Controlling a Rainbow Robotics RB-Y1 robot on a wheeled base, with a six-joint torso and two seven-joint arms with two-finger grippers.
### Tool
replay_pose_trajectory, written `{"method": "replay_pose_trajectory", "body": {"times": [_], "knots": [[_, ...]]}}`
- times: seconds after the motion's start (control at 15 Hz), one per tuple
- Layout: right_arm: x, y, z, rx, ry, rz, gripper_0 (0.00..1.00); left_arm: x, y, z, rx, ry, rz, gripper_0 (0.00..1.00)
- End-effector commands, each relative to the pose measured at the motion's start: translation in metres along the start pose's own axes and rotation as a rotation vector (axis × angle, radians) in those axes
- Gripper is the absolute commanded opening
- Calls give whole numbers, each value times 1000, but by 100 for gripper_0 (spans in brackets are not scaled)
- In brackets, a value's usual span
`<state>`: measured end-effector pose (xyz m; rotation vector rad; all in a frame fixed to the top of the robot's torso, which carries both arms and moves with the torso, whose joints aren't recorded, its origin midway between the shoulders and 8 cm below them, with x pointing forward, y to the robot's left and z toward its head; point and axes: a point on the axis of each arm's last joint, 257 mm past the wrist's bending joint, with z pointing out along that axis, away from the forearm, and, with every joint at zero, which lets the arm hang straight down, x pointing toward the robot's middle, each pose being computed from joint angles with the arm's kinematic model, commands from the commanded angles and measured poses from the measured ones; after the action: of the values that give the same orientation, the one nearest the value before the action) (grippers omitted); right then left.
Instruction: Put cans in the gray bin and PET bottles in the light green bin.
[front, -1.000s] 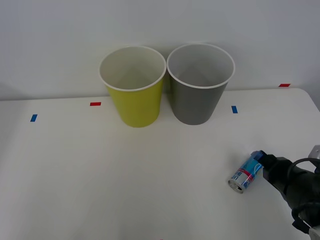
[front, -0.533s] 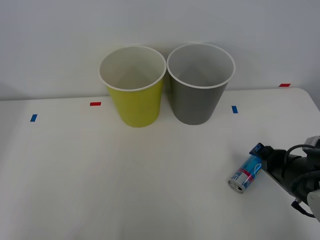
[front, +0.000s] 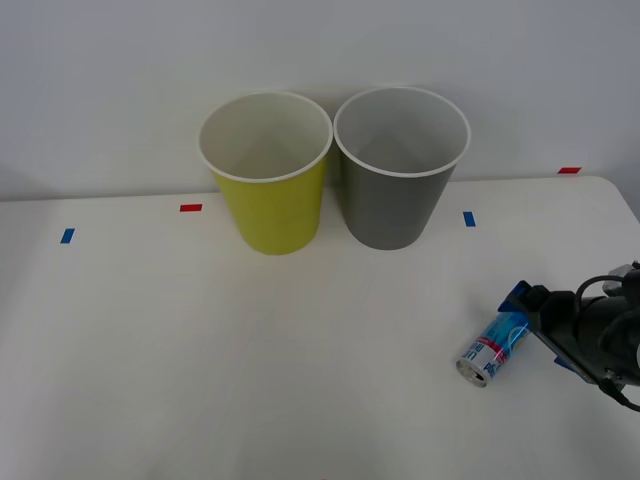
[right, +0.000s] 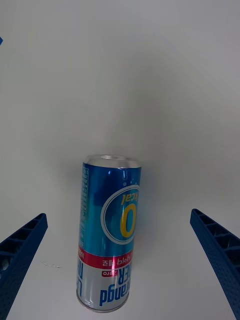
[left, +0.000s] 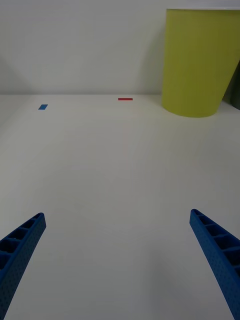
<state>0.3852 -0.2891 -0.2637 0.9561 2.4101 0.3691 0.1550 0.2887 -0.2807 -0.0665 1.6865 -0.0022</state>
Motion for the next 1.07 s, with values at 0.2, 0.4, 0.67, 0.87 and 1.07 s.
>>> {"method": "replay_pose_trajectory", "body": {"times": [0.2, 0.4, 0.67, 0.87, 1.07], "knots": [[-4, 1, 12, 19, 34, 25, 100, 0, 0, 0, 0, 0, 0, 100], [-3, 3, 23, 38, 55, 23, 100, 0, 0, 0, 0, 0, 0, 100], [-1, 2, 35, 72, 82, 7, 100, 0, 0, 0, 0, 0, 0, 100], [7, 7, 40, 74, 120, -5, 100, 0, 0, 0, 0, 0, 0, 100], [11, 9, 42, 80, 138, -25, 100, 0, 0, 0, 0, 0, 0, 100]]}}
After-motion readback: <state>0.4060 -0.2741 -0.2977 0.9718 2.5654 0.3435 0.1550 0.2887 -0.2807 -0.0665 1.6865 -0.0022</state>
